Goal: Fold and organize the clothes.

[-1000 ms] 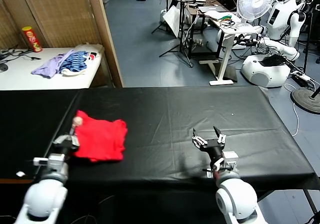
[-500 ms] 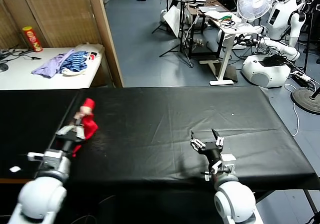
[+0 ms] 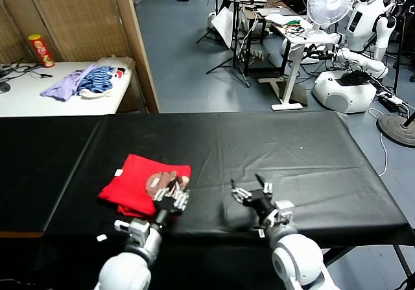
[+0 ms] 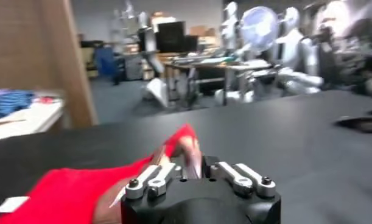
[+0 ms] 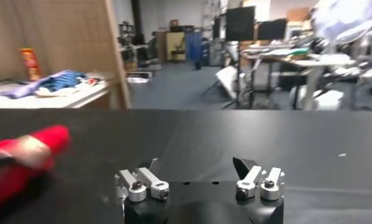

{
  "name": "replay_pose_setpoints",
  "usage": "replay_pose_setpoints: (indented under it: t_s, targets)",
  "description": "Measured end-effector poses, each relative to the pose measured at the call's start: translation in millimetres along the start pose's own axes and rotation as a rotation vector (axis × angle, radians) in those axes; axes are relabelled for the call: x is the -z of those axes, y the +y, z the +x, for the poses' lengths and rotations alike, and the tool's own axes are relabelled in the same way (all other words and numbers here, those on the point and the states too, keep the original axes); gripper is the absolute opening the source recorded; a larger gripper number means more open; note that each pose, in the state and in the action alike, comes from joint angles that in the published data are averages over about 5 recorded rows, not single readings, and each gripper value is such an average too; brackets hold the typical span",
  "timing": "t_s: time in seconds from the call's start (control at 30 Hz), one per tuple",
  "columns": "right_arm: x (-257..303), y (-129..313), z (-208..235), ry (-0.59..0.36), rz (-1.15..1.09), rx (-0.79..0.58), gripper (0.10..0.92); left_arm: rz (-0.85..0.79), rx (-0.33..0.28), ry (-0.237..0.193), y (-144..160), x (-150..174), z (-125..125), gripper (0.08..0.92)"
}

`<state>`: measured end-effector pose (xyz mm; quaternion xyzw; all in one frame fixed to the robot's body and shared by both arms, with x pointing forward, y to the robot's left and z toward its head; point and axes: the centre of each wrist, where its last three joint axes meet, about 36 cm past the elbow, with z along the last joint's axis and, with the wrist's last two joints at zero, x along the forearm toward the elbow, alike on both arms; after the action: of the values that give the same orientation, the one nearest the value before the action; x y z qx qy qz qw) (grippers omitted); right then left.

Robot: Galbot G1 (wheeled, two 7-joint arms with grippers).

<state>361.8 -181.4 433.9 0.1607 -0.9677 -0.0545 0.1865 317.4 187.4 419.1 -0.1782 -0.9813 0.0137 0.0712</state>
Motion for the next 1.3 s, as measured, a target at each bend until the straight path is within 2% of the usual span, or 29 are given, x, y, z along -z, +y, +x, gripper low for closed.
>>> replay_pose_setpoints:
  t_s: [0.07,0.13,0.23,0.33,0.43,0.53,0.67,0.8,0.9,1.0,1.2,1.3]
  targets:
    - [0.5,3.2,-7.2,0.046,-0.049,0.055,0.798,0.047,-0.026,-0.054,-0.8,6.4,2.0,0.636]
    - [1.6,9.1,-15.9,0.091,-0.103,0.119,0.798,0.089,-0.028,-0.110,0.6,15.4,3.4,0.730]
    - [3.9,22.5,-31.5,0.146,-0.166,0.223,0.798,0.121,0.002,-0.177,4.9,28.0,6.2,0.789]
    - [4.9,38.2,-48.4,0.173,-0.190,0.296,0.798,0.118,0.039,-0.207,9.4,33.2,10.4,0.797]
    - [3.5,52.5,-64.1,0.189,-0.197,0.331,0.786,0.111,0.067,-0.218,12.5,33.1,14.5,0.798]
    - [-1.3,61.3,-75.3,0.211,-0.202,0.341,0.705,0.110,0.097,-0.219,13.4,31.4,18.2,0.798]
    - [-6.6,63.8,-84.0,0.230,-0.207,0.338,0.503,0.120,0.141,-0.217,12.9,29.7,21.4,0.798]
    - [-10.0,61.5,-91.2,0.223,-0.210,0.338,0.285,0.123,0.156,-0.214,13.2,29.1,24.1,0.798]
    - [-11.5,55.1,-96.8,0.208,-0.191,0.333,0.165,0.121,0.166,-0.213,14.3,27.9,25.9,0.798]
    - [-9.5,42.8,-101.6,0.172,-0.147,0.325,0.122,0.119,0.182,-0.214,16.3,25.1,27.1,0.798]
    - [1.0,3.2,-108.0,0.056,0.052,0.269,0.123,0.105,0.228,-0.227,19.2,14.7,25.8,0.798]
    - [4.5,-16.5,-103.6,0.000,0.188,0.238,0.166,0.090,0.236,-0.216,20.1,8.2,26.0,0.798]
